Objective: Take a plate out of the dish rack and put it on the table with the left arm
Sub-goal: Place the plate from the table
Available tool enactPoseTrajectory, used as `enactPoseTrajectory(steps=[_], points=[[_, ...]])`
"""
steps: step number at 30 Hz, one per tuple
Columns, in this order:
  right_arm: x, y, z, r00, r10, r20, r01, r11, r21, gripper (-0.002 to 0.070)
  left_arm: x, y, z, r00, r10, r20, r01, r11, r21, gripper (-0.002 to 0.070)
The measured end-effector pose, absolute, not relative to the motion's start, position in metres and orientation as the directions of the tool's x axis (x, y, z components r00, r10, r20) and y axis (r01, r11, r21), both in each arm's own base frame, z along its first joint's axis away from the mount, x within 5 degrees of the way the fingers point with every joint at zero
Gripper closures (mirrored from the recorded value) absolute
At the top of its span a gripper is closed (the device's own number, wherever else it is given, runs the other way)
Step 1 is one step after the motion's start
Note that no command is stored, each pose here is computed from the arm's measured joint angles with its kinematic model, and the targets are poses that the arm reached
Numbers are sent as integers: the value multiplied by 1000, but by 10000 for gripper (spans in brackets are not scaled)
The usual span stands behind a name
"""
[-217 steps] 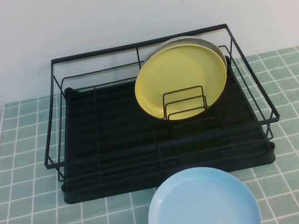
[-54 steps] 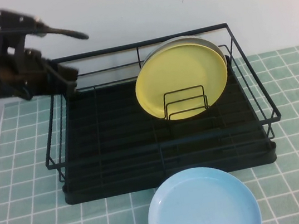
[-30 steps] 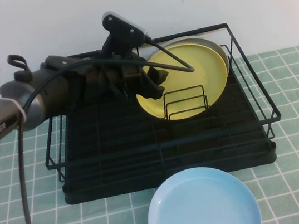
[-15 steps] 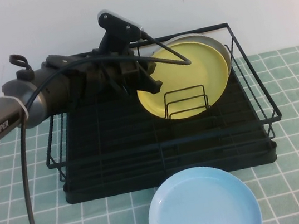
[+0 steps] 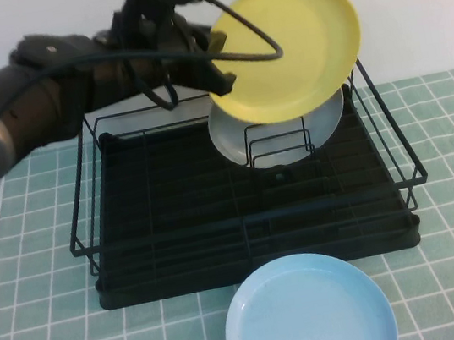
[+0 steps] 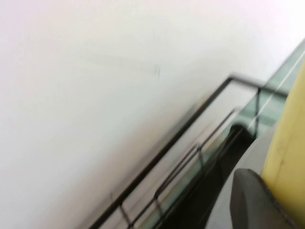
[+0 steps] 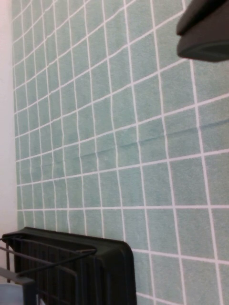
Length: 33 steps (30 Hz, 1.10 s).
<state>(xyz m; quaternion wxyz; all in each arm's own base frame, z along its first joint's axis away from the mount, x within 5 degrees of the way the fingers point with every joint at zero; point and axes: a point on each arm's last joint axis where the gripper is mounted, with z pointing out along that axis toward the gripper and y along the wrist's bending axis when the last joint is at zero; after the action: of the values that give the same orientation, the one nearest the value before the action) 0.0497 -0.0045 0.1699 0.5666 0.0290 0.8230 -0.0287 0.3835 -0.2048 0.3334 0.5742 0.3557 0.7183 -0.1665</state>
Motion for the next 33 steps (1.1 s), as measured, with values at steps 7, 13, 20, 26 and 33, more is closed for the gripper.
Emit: enactPoseTrajectory(steps=[7, 13, 20, 26, 33], points=[[50, -5, 170, -356, 15, -934, 80, 997, -14, 678, 345, -200, 379, -89, 259, -962, 787, 609, 92, 628], [50, -5, 170, -356, 15, -934, 80, 997, -14, 678, 304, -192, 381, -387, 355, -851, 832, 532, -157, 628], [50, -5, 170, -356, 15, -934, 80, 997, -14, 678, 282, -180, 352, -700, 508, -502, 705, 604, -371, 628], [50, -5, 170, -356, 15, -934, 80, 997, -14, 678, 272, -178, 324, -804, 493, -332, 594, 648, -477, 628], [50, -5, 170, -356, 15, -934, 80, 997, -14, 678, 262, -174, 263, -915, 351, -200, 401, 734, -547, 628]])
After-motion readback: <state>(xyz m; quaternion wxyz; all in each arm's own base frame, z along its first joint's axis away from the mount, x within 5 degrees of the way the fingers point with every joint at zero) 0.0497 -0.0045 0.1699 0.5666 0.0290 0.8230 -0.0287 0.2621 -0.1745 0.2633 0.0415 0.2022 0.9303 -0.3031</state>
